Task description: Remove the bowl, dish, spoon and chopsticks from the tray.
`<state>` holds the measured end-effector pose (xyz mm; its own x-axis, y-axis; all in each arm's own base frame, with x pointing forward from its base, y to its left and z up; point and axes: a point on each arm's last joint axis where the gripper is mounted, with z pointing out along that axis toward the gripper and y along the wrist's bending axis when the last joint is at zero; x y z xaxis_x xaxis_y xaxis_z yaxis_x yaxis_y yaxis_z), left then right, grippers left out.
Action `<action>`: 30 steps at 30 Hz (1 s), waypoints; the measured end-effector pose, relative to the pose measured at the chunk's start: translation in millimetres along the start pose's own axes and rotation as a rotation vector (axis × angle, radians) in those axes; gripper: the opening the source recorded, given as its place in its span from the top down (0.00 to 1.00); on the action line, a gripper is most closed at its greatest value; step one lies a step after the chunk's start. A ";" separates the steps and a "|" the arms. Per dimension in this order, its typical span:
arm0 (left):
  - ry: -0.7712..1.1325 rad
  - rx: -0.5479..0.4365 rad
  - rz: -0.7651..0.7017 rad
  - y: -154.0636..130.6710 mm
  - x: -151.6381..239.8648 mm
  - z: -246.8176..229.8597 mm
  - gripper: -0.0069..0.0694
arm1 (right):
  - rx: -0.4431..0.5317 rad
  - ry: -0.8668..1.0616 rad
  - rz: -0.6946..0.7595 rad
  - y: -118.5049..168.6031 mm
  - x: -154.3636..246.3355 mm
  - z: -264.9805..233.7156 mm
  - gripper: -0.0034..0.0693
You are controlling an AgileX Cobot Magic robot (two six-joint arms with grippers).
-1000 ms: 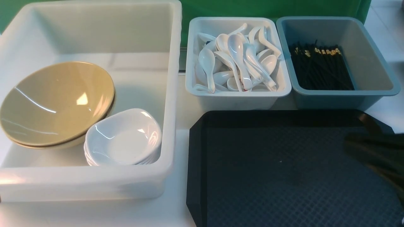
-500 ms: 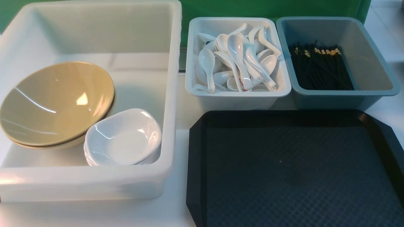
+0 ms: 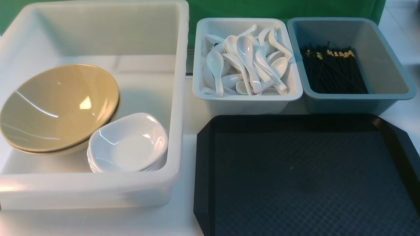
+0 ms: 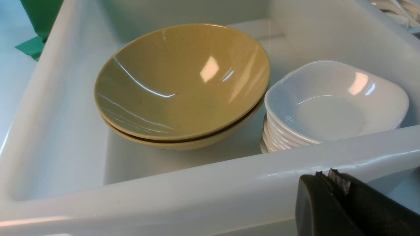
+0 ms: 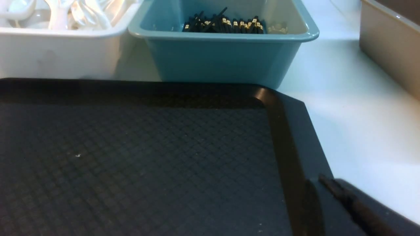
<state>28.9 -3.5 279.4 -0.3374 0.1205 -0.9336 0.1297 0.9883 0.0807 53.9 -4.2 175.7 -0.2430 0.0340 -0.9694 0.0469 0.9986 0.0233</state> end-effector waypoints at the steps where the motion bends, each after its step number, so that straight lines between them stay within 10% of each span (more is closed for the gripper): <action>1: 0.000 0.000 0.000 0.0 0.0 0.0 0.92 | 0.000 0.000 0.000 0.0 0.0 0.0 0.91; 30: -0.108 -0.023 0.000 0.4 5.7 12.9 0.92 | 0.000 0.001 -0.004 0.0 0.1 0.0 0.89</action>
<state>39.0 -3.7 269.6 -0.2343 0.1113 -0.9658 0.1079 0.9903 0.0880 53.8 -4.2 175.6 -0.2443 0.0297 -0.9692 0.0461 0.9988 0.0190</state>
